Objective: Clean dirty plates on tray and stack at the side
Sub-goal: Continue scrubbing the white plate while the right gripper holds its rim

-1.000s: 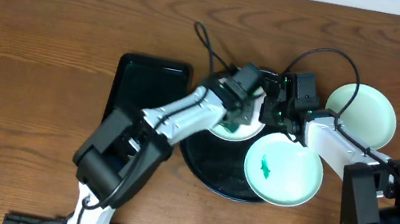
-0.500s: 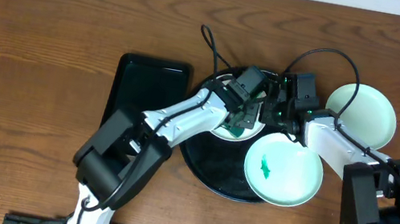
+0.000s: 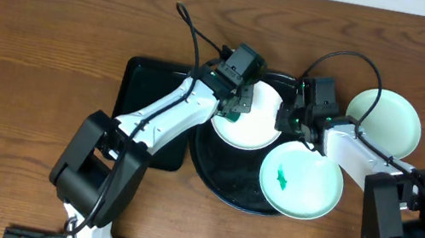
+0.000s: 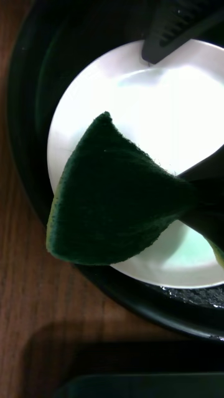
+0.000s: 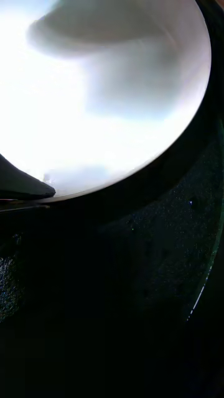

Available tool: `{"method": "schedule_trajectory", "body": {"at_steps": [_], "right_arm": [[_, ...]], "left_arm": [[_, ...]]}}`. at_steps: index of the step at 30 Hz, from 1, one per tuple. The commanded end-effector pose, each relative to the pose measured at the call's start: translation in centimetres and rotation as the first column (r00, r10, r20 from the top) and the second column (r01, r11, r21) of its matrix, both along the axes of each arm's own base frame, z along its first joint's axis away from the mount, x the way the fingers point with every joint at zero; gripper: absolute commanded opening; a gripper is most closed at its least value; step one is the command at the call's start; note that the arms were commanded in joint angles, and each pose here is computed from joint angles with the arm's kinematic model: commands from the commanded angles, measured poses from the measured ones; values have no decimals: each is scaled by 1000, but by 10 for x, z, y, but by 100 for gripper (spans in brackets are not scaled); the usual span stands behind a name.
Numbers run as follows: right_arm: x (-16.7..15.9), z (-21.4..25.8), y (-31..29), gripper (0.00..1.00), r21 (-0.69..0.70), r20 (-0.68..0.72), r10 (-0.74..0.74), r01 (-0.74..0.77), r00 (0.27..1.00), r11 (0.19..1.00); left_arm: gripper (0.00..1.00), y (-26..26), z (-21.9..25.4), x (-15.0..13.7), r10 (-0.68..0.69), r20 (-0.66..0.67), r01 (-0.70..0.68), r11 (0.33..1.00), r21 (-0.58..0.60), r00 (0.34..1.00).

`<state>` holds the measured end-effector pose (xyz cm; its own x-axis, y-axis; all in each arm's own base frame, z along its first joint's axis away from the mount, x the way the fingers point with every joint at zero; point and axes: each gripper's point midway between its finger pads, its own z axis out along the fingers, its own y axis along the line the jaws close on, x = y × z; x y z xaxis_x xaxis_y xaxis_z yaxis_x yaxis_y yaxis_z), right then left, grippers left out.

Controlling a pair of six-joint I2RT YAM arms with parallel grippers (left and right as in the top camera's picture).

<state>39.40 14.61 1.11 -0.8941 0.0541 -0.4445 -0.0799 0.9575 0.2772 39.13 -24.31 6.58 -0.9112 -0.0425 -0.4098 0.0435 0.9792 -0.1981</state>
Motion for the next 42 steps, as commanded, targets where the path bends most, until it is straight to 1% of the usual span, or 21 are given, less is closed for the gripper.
{"method": "schedule_trajectory", "body": {"at_steps": [1, 9, 12, 15, 19, 21, 32, 38, 42], "right_arm": [[-3, -4, 4, 1, 7, -13, 14, -14, 1000, 1000], [-3, -4, 4, 1, 7, -13, 14, -14, 1000, 1000], [-3, -4, 4, 2, 8, -13, 13, -13, 1000, 1000], [-3, -4, 4, 1, 7, -12, 14, -14, 1000, 1000], [-3, -4, 4, 1, 7, -12, 14, -14, 1000, 1000], [-3, -4, 4, 1, 8, -13, 13, -13, 1000, 1000], [-4, -4, 5, 1, 13, -14, 17, -17, 1000, 1000], [-4, -4, 5, 1, 13, -14, 17, -17, 1000, 1000], [-4, -4, 5, 1, 14, -13, 17, -17, 1000, 1000]], "left_arm": [[8, 5, -14, -3, -5, -18, 6, 999, 38, 1000], [8, 9, -51, -10, -2, -91, 10, 996, 84, 996], [8, 7, -58, -14, -8, -118, 17, 997, 79, 993], [8, -2, -59, -19, -31, -147, 35, 999, 31, 989], [8, -21, -57, -31, -58, -204, 44, 996, -74, 977], [8, -28, -56, -35, -66, -219, 46, 994, -99, 974], [7, -61, -53, -52, -150, -193, 127, 984, -123, 970], [8, -61, -50, -48, -154, -179, 133, 983, -128, 972], [8, -54, -24, -33, -156, -106, 141, 981, -133, 982]]}}
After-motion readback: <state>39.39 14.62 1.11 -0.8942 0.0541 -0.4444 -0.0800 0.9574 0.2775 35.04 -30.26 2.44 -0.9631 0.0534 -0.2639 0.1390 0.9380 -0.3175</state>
